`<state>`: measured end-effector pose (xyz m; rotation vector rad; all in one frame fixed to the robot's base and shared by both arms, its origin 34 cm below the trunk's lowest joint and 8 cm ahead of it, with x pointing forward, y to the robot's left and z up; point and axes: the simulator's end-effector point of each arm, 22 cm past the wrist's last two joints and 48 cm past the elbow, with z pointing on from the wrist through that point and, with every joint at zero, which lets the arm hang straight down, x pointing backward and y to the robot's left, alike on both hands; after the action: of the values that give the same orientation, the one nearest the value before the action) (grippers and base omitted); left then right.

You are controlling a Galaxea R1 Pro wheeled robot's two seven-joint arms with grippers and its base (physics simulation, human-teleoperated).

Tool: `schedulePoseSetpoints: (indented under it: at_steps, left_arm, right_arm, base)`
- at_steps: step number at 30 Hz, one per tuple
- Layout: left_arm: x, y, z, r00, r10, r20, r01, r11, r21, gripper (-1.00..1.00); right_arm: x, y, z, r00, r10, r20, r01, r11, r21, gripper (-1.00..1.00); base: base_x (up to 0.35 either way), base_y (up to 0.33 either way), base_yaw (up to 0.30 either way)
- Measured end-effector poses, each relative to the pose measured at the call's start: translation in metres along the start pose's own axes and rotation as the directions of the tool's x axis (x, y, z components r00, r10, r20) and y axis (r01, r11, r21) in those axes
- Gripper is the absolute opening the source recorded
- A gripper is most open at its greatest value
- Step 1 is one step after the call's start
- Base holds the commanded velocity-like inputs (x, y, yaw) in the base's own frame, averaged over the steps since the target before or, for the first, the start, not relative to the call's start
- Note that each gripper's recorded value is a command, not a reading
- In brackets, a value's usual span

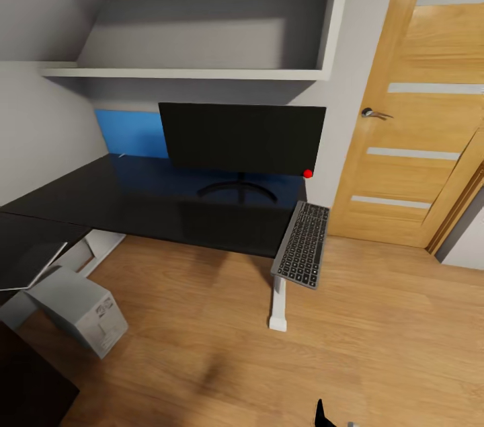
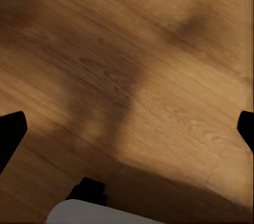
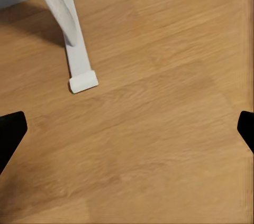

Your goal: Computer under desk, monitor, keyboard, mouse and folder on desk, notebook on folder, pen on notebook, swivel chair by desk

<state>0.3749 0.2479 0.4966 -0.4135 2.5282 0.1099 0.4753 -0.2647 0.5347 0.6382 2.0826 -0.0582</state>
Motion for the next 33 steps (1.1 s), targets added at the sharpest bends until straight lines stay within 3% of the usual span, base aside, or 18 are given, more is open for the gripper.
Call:
schedulePoseSetpoints:
  at_steps: [12, 23, 33]
  left_arm:
    - [0.013, 0.000, -0.002, 0.999, 0.048, -0.023, -0.048, 0.999, 0.004, 1.00]
    - [0.013, 0.000, -0.001, 0.998, 0.052, -0.021, -0.052, 0.999, 0.005, 1.00]
    - [0.016, -0.001, -0.002, 0.998, 0.052, -0.027, -0.052, 0.999, 0.008, 1.00]
  right_arm:
    - [-0.001, -0.003, 0.000, 1.000, 0.001, 0.001, -0.001, 1.000, 0.007, 1.00]
    - [0.003, -0.005, -0.001, 1.000, -0.006, -0.008, 0.006, 1.000, 0.010, 1.00]
    - [0.005, -0.004, -0.001, 1.000, -0.006, -0.011, 0.006, 1.000, 0.010, 1.00]
  base:
    - [0.022, -0.308, -0.116]
    - [0.015, -0.029, -0.257]
    - [0.088, -0.022, -0.052]
